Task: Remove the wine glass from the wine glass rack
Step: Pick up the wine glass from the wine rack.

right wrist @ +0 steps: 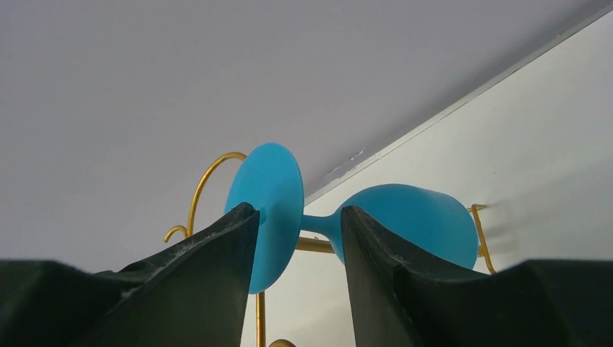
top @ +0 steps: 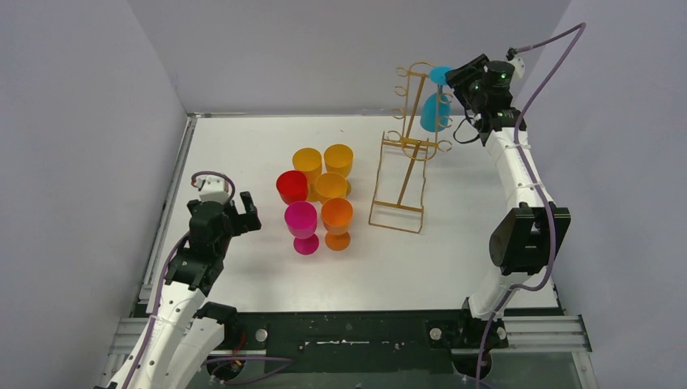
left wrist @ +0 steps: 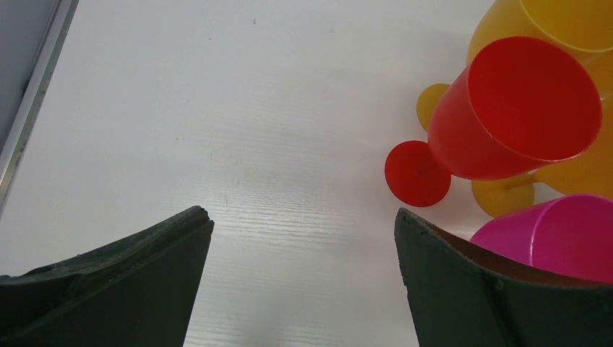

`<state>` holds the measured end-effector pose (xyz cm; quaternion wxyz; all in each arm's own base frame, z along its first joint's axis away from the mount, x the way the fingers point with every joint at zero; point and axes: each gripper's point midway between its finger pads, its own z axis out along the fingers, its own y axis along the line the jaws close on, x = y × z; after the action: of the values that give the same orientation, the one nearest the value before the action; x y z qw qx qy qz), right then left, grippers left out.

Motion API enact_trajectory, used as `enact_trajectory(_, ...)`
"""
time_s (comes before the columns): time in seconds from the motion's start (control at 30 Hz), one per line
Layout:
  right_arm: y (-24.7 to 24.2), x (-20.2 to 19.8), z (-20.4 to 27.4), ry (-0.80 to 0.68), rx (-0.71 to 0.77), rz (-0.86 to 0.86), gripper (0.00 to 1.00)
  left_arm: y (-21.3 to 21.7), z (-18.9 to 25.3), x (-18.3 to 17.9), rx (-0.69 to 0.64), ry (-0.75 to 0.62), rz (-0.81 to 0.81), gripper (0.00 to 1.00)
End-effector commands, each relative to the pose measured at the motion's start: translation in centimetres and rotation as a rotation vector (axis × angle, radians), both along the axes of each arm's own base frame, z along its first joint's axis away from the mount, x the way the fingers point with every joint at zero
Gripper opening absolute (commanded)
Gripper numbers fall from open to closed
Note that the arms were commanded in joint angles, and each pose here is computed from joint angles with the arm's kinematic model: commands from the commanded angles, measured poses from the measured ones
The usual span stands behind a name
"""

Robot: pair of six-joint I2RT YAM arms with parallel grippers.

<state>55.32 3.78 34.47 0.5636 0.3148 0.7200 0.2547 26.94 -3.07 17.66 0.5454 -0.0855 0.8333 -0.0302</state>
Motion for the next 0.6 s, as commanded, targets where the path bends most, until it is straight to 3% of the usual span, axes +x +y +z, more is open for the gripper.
enact_trajectory(0.0,-0.11,0.16,3.46,-0.093,0.009,0.008,0.45,-0.24,1.94,0.60,-0.010,-0.069,-0.006,0.96)
enact_trajectory(0.4,-0.18,0.35,3.88,-0.104,-0.005,0.014,0.31,-0.37,1.87,0.58,-0.012,-0.067,-0.012,0.96)
enact_trajectory(0.57,-0.56,0.48,4.08,-0.109,-0.013,-0.004,0.30,-0.38,1.80,0.61,-0.012,-0.066,-0.013,0.96)
